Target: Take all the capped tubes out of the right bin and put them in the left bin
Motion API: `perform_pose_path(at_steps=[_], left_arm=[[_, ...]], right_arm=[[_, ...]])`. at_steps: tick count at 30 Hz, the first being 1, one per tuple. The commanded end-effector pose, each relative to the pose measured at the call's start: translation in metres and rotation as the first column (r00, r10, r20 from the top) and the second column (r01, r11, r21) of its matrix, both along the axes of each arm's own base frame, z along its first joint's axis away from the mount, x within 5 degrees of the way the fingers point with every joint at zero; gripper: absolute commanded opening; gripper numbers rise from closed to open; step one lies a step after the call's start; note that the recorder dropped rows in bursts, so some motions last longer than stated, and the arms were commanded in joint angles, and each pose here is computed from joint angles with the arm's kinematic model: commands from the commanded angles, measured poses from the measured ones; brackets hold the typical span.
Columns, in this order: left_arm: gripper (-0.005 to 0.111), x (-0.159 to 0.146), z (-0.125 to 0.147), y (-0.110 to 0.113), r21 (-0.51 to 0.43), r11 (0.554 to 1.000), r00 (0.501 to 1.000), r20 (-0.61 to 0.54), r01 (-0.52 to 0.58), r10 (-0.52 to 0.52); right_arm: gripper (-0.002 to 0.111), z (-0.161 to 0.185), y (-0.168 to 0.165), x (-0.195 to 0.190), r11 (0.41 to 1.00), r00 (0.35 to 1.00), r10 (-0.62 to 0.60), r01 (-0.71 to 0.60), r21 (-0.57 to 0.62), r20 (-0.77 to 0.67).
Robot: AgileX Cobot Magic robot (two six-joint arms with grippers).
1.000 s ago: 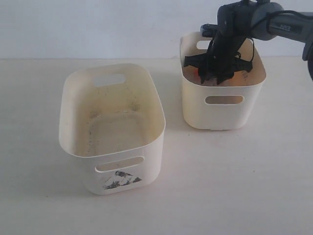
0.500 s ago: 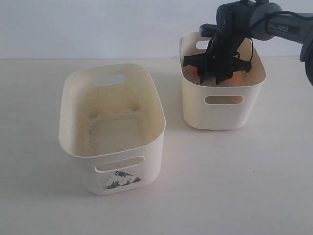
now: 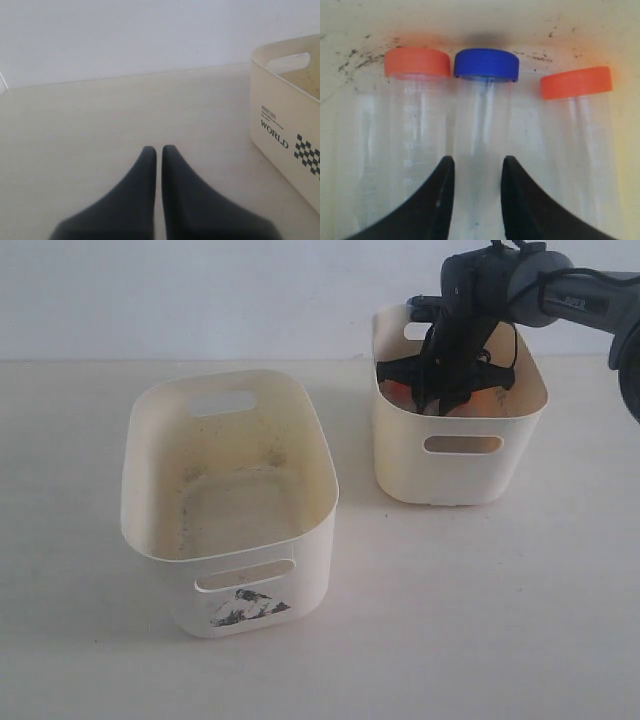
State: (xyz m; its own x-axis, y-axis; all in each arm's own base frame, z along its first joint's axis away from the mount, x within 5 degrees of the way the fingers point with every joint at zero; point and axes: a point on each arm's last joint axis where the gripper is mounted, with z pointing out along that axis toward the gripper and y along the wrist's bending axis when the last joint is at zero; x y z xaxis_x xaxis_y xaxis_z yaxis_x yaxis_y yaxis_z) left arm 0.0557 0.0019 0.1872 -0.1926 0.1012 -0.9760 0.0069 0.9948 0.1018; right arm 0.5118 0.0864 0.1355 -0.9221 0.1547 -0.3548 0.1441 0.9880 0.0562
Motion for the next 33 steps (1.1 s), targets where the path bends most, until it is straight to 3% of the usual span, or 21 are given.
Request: perform_pose_path(at_steps=[1, 7, 9, 23, 26, 31, 33], left_arm=[[0.004, 0.0, 0.002, 0.0, -0.023, 1.0, 1.0, 0.015, -0.001, 0.001], [0.004, 0.0, 0.002, 0.0, -0.023, 1.0, 1.0, 0.015, -0.001, 0.001], [0.004, 0.0, 0.002, 0.0, -0.023, 1.0, 1.0, 0.015, -0.001, 0.001], [0.004, 0.0, 0.002, 0.0, -0.023, 1.0, 1.0, 0.015, -0.001, 0.001], [0.004, 0.0, 0.002, 0.0, -0.023, 1.0, 1.0, 0.015, -0.001, 0.001], [0.004, 0.0, 0.002, 0.0, -0.023, 1.0, 1.0, 0.015, -0.001, 0.001], [0.004, 0.0, 0.002, 0.0, -0.023, 1.0, 1.0, 0.015, -0.001, 0.001]], right_arm=[[0.012, -0.031, -0.005, -0.007, 1.0, 0.993, 0.001, -0.005, -0.028, -0.115], [0.011, -0.029, -0.005, -0.007, 0.999, 0.994, 0.021, -0.024, -0.032, -0.108], [0.002, -0.021, -0.005, -0.006, 0.999, 0.996, 0.021, -0.024, -0.029, -0.091], [0.0, 0.105, -0.011, -0.021, 0.999, 0.991, 0.028, -0.023, -0.037, 0.134], [0.0, 0.105, -0.011, -0.023, 0.999, 0.992, 0.025, -0.021, -0.031, 0.126], [0.001, 0.077, -0.01, -0.019, 0.999, 0.999, 0.021, -0.019, -0.04, 0.049], [0.007, 0.064, -0.01, -0.017, 0.999, 1.0, 0.021, -0.02, -0.044, 0.02]])
